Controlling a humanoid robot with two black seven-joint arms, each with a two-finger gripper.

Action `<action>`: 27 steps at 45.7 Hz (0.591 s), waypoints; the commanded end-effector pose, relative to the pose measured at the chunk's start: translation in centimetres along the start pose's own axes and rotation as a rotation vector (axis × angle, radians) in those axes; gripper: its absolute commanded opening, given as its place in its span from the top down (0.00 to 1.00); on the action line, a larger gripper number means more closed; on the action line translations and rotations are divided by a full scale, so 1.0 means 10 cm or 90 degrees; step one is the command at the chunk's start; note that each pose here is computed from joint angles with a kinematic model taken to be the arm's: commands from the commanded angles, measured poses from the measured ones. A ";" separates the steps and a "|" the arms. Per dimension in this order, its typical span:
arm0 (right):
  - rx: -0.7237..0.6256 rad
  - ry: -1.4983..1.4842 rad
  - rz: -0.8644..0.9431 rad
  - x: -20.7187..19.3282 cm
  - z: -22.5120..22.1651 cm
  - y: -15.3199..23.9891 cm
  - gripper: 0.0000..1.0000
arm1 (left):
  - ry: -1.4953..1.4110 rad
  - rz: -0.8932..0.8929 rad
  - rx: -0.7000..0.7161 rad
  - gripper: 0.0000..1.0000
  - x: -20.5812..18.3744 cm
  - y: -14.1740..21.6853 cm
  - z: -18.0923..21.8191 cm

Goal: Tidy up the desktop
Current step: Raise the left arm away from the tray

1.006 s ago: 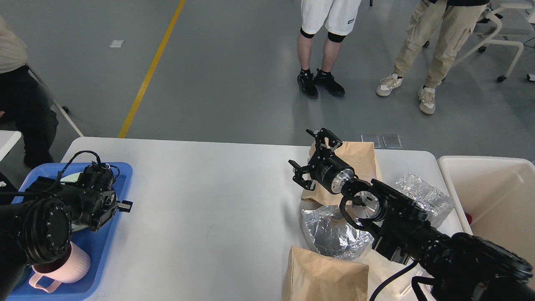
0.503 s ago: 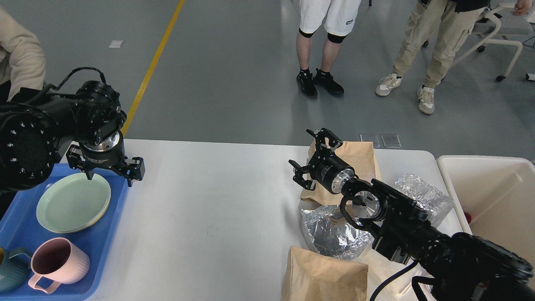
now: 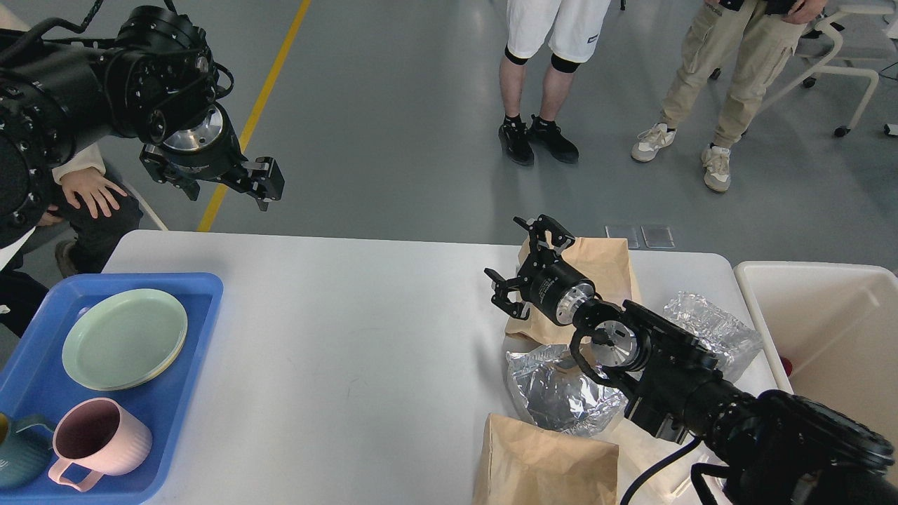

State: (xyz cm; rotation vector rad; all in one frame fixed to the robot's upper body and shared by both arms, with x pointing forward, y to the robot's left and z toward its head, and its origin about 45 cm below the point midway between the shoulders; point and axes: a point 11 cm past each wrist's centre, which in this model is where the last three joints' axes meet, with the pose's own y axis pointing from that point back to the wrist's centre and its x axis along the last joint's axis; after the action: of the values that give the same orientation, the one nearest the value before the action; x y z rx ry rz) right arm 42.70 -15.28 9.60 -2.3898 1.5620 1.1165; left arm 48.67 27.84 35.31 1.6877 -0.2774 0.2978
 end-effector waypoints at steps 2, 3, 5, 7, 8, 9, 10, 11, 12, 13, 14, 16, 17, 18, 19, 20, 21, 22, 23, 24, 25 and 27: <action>0.000 0.000 0.000 0.00 0.00 0.00 0.00 | 0.012 0.049 -0.049 0.06 0.20 0.32 0.15; 0.000 0.001 -0.001 0.00 0.00 0.00 0.00 | 0.015 0.059 -0.056 0.06 0.24 0.39 0.16; 0.001 -0.001 0.000 0.00 0.00 0.00 0.00 | 0.024 0.083 -0.069 0.06 0.33 0.56 0.16; 0.000 0.000 0.000 0.00 0.00 0.00 0.00 | 0.037 0.112 -0.080 0.06 0.43 0.75 0.12; 0.000 0.000 0.000 0.00 0.00 0.00 0.00 | 0.047 0.130 -0.087 0.06 0.48 0.87 0.09; 0.000 0.000 0.000 0.00 0.00 0.00 0.00 | 0.059 0.150 -0.096 0.06 0.54 0.98 0.04; 0.000 0.001 -0.001 0.00 0.00 0.00 0.00 | 0.071 0.169 -0.109 0.06 0.59 1.10 0.00; 0.000 0.000 0.000 0.00 0.00 0.00 0.00 | 0.086 0.190 -0.122 0.06 0.65 1.22 -0.04; 0.000 0.001 -0.001 0.00 0.00 0.00 0.00 | 0.102 0.213 -0.138 0.06 0.71 1.35 -0.10; 0.000 0.000 0.000 0.00 0.00 0.00 0.00 | 0.119 0.235 -0.155 0.06 0.76 1.47 -0.16; 0.000 -0.001 0.000 0.00 0.00 0.00 0.00 | 0.136 0.256 -0.174 0.06 0.80 1.59 -0.21; 0.000 0.000 0.000 0.00 0.00 0.00 0.00 | 0.170 0.297 -0.214 0.06 0.87 1.81 -0.33; 0.000 0.000 0.000 0.00 0.00 0.00 0.00 | 0.187 0.316 -0.233 0.06 0.90 1.92 -0.40; 0.000 0.000 0.000 0.00 0.00 0.00 0.00 | 0.202 0.333 -0.254 0.06 0.93 2.01 -0.46; 0.001 0.000 0.001 0.01 0.00 0.00 0.00 | 0.219 0.348 -0.272 0.06 0.94 2.09 -0.53; 0.000 0.000 0.000 0.00 0.00 0.00 0.00 | 0.240 0.364 -0.298 0.06 0.95 2.17 -0.62; 0.000 0.000 0.000 0.00 0.00 0.00 0.00 | 0.253 0.372 -0.313 0.06 0.96 2.21 -0.66; 0.000 0.000 0.000 0.00 0.00 0.00 0.00 | 0.263 0.377 -0.325 0.06 0.96 2.24 -0.70; 0.000 0.000 0.000 0.00 0.00 0.00 0.00 | 0.273 0.383 -0.336 0.05 0.95 2.28 -0.74; 0.001 0.000 0.000 0.00 -0.01 0.00 0.00 | 0.280 0.384 -0.345 0.05 0.95 2.29 -0.77; 0.000 0.000 0.000 0.00 0.00 0.00 0.00 | 0.286 0.386 -0.351 0.05 0.95 2.30 -0.79; 0.000 0.000 0.000 0.00 0.00 0.00 0.00 | 0.298 0.389 -0.357 0.05 0.94 2.32 -0.85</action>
State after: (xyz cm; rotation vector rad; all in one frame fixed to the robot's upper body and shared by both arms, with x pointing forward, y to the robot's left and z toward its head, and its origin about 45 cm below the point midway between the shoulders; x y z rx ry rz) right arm 42.69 -15.29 9.59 -2.3897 1.5621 1.1169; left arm 49.58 31.42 60.06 0.9983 -0.4921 0.9100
